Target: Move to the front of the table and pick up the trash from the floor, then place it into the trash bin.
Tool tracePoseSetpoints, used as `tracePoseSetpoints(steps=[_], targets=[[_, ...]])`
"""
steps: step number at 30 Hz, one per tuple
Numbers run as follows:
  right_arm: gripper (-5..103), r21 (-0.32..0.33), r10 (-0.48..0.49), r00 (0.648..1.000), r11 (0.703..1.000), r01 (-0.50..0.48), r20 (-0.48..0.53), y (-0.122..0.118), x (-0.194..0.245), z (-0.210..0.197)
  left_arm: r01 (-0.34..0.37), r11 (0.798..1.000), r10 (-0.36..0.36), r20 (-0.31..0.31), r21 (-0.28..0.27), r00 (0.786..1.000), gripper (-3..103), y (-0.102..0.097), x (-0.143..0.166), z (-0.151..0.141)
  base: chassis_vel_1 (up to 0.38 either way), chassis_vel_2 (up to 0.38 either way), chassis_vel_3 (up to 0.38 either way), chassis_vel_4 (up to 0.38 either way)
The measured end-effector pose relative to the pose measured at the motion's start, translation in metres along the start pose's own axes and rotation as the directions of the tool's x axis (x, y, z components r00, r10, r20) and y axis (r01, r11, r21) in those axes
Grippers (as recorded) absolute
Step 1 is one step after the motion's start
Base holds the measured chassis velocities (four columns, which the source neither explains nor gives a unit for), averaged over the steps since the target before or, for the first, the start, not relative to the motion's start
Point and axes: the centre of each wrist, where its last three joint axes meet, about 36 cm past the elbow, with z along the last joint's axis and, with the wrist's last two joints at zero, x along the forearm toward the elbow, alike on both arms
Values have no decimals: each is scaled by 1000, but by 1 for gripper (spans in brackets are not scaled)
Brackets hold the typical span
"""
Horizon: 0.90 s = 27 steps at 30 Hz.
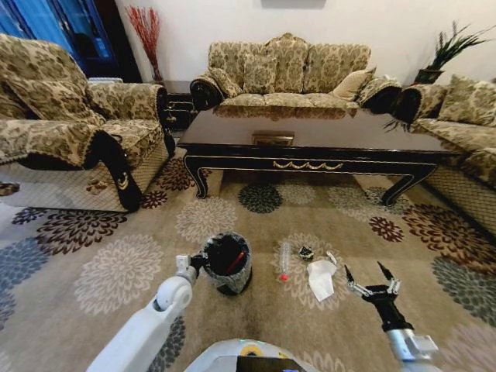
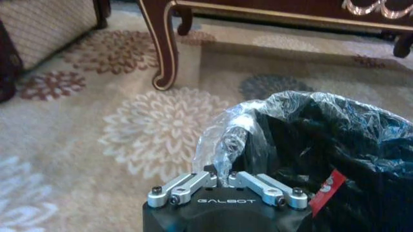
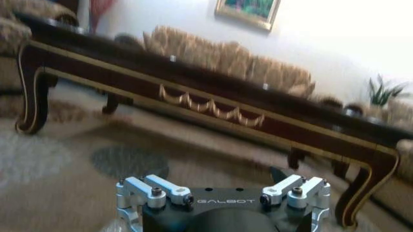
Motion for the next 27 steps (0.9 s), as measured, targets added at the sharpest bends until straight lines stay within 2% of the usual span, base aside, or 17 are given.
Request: tracePoseSetpoints(steps=[6,8,10,12,17,23,27], targets=[[100,-41,-46,992,998,42,-117,22,-20,26,15,1000,-14,13,-18,1000,4,14,22,-17,0,0,0,0],[100,-61,-93,980,995,83,-177,31,-36,41,17,1000,-17,15,-23,1000,4,18,34,-21,0,0,0,0],[100,-66,-104,977,993,93,-189,32,-41,44,18,1000,-17,14,-25,1000,4,19,37,-22,0,0,0,0],[100,-105,-159,954,985,137,-253,30,-67,58,21,999,-21,7,-33,1000,4,21,51,-21,0,0,0,0],[100,-151,-198,921,976,155,-336,25,-97,81,26,999,-26,2,-34,1000,4,24,66,-20,0,0,0,0],[100,-164,-215,896,973,162,-388,29,-132,107,33,999,-33,5,-32,999,4,27,77,-22,0,0,0,0],[100,-162,-199,892,976,144,-406,31,-156,119,33,999,-33,7,-28,999,4,29,82,-25,0,0,0,0]])
